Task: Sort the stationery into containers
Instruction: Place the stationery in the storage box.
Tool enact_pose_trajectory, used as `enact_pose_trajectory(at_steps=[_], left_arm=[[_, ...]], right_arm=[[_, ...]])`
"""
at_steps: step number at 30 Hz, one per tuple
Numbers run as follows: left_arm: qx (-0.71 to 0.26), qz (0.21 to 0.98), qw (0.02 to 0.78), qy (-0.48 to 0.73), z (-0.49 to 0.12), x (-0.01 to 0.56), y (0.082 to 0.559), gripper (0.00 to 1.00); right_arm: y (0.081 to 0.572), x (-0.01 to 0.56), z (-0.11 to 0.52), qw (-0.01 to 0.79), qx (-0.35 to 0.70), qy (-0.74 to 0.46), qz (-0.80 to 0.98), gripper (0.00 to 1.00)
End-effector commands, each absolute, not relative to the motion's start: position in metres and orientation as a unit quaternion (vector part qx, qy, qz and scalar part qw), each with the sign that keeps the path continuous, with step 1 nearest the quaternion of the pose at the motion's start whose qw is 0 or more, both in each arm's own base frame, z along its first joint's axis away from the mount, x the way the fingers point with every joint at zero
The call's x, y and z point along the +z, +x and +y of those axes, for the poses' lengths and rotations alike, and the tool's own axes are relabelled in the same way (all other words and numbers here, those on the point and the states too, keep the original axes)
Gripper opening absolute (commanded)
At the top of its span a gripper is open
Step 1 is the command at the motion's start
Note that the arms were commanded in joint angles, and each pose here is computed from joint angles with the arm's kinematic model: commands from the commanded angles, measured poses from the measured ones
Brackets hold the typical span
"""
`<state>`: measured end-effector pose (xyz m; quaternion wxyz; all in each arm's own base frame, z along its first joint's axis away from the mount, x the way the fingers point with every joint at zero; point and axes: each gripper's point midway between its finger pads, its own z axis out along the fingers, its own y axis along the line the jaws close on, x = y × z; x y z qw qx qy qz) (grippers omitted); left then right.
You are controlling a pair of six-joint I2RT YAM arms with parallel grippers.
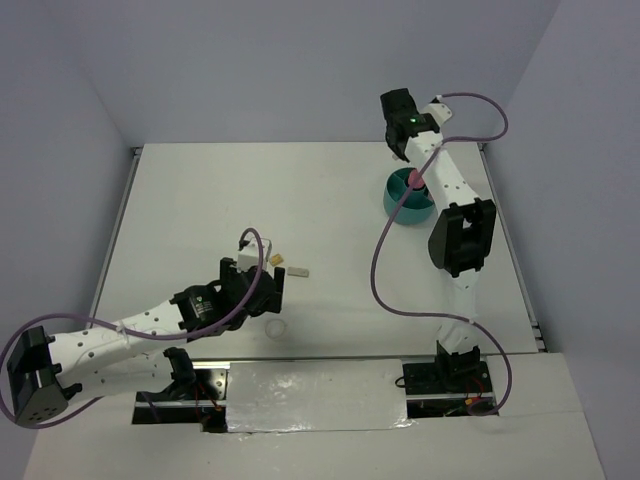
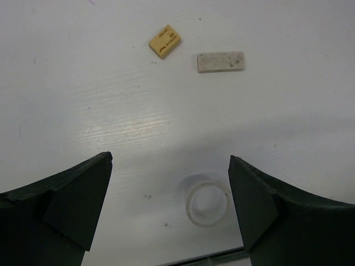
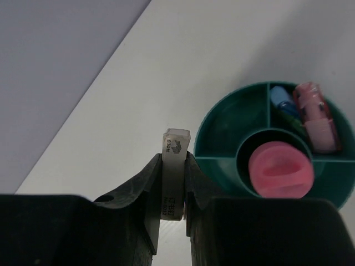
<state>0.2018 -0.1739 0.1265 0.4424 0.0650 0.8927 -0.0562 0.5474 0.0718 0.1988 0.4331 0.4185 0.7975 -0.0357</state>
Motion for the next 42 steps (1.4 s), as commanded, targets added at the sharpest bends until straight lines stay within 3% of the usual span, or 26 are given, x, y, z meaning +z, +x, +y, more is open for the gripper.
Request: enact_pose_trajectory(at_steps=[1, 25, 36, 40, 42], left_arm=[[-0.082, 0.889, 0.447, 0.060, -0.184, 0.128, 0.204, 0.98], [-0.108, 0.886, 0.448, 0.056, -0.177, 0.129, 0.194, 0.98], [-0.106, 0.886, 0.448, 0.058, -0.177, 0.128, 0.195, 0.98], [-0.106, 0.886, 0.448, 0.059, -0.177, 0.127, 0.194, 0.98], [-0.109, 0.885, 0.448, 0.060, -0.178, 0.127, 0.194, 0.98]], right_arm=[[0.547, 0.225, 0.052, 0.452, -0.055, 0.445, 0.771, 0.00], [0.546, 0.164, 0.022, 0.403, -0.111, 0.438, 0.796, 0.01], [0.544, 0.143, 0.009, 0.382, -0.125, 0.430, 0.808, 0.09], [0.547, 0.140, 0.012, 0.380, -0.116, 0.419, 0.817, 0.22], [0.547, 0.140, 0.013, 0.380, -0.115, 0.418, 0.817, 0.23]])
